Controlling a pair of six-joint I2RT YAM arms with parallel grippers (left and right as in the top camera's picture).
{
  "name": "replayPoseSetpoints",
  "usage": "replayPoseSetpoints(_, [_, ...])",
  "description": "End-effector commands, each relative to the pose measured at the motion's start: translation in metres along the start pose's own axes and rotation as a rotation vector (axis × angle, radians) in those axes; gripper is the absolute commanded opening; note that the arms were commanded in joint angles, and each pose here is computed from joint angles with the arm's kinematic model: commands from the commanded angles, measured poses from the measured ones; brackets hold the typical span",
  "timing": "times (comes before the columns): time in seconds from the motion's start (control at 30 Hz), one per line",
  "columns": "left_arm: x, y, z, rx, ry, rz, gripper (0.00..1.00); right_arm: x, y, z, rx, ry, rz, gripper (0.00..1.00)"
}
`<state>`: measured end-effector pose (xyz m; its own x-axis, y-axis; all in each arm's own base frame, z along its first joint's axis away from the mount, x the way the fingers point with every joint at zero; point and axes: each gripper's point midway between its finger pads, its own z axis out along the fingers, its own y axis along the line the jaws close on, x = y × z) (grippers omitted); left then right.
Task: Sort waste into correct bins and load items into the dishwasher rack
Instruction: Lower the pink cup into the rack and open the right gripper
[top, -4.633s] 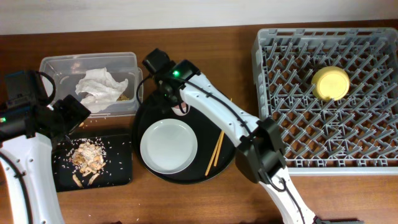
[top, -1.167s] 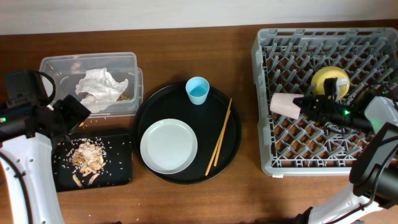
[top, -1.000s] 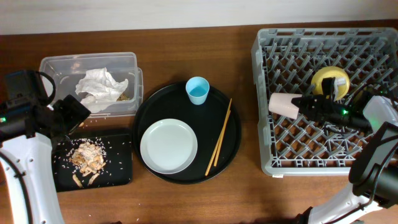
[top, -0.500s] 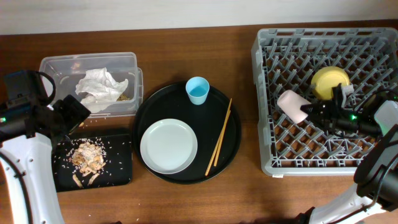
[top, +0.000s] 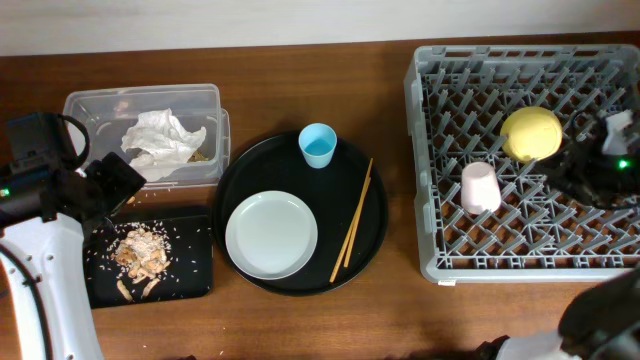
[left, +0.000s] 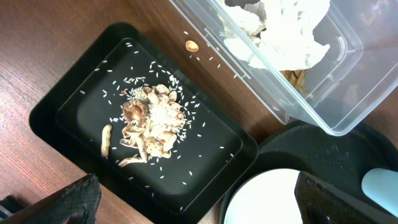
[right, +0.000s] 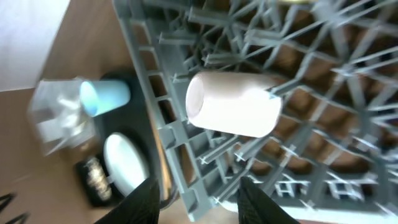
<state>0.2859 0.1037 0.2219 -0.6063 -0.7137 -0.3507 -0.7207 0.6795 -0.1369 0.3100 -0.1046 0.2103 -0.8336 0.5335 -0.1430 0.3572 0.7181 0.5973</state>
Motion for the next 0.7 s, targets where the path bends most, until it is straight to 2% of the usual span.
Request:
replayPoseSetpoints(0.0, [-0.003,0.001,-0.006,0.005,-0.02,0.0,0.99,0.001,0.009,-0.009,0.131,-0.055,0.006,0.42])
replayPoseSetpoints(0.17, [-0.003,0.001,-0.006,0.005,-0.02,0.0,0.99,-0.008,0.034,0.019,0.197,-0.057,-0.105,0.41])
replayPoseSetpoints(0.3, [-0.003,0.001,-0.006,0.005,-0.02,0.0,0.99,-0.01,0.029,0.049,0.382,-0.032,-0.117,0.14])
replayPoseSetpoints(0.37, [-0.003,0.001,-0.006,0.005,-0.02,0.0,0.99,-0.007,0.025,0.067,0.441,0.012,-0.133,0.04])
replayPoseSetpoints(0.57, [-0.003,0.001,-0.006,0.005,-0.02,0.0,0.99,-0.002,0.004,0.118,0.477,0.159,-0.116,0.04])
replayPoseSetpoints(0.67, [-0.003,0.001,-0.006,0.005,-0.02,0.0,0.99,0.0,-0.004,0.128,0.488,0.195,-0.102,0.04])
